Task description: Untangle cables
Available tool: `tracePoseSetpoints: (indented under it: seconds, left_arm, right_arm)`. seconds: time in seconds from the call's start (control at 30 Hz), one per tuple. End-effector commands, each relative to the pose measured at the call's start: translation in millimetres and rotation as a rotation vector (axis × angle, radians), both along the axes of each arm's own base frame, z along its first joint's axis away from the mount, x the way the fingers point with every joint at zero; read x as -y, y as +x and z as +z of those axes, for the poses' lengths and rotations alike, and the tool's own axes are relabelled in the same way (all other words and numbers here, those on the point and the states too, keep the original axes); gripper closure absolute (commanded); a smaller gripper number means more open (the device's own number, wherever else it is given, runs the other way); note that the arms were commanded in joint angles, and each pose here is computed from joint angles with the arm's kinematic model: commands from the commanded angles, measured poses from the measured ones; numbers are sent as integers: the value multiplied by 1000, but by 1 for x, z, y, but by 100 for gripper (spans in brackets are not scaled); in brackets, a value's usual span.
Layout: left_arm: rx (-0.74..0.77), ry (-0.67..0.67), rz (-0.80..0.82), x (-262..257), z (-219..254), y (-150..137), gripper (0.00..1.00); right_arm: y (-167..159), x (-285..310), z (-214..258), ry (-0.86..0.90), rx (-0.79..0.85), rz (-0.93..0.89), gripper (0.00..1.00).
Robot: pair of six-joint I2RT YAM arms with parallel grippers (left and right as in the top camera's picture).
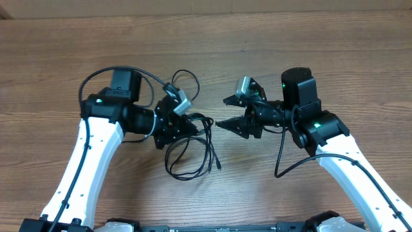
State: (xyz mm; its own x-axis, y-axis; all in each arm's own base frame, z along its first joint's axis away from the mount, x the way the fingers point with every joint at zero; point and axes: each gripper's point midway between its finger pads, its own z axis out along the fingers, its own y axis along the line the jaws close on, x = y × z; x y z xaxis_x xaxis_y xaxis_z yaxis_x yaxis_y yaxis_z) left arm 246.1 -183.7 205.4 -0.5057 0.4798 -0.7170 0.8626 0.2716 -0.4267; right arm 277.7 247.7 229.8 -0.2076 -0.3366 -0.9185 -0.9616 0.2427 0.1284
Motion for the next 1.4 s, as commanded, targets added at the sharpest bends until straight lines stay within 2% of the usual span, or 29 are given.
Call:
tracePoseSetpoints:
  seconds: [0.0, 0.17, 0.23, 0.37, 0.5, 0.67, 0.83, 1.03, 1.37]
  left_arm:
    - [123, -13, -94, 9, 10, -7, 96]
    - [226, -11, -139, 13, 11, -1, 96]
    - [247, -15, -136, 13, 12, 3, 96]
    - [226, 0, -103, 12, 11, 8, 96]
    - [159, 30, -53, 9, 7, 8, 96]
    - [120, 30, -33, 9, 6, 7, 96]
    - [116, -26, -48, 15, 14, 4, 96]
    - [128, -41, -48, 17, 17, 7, 96]
    - [131, -26, -34, 16, 15, 10, 96]
  right_arm:
    - [-13, -4, 2, 11, 30, 83, 37]
    - [-28, -9, -7, -18, 10, 132, 38]
    - [-30, -11, -7, -19, 9, 141, 43]
    - [-29, -12, -7, -27, 51, 150, 59]
    - [-20, -11, -7, -45, 89, 118, 61]
    - [-11, -12, -3, -47, 142, 94, 74]
    - [-5, -12, 0, -47, 172, 81, 79]
    - [-3, -10, -4, -70, 163, 61, 96]
    - [-2, -7, -10, -87, 109, 25, 96]
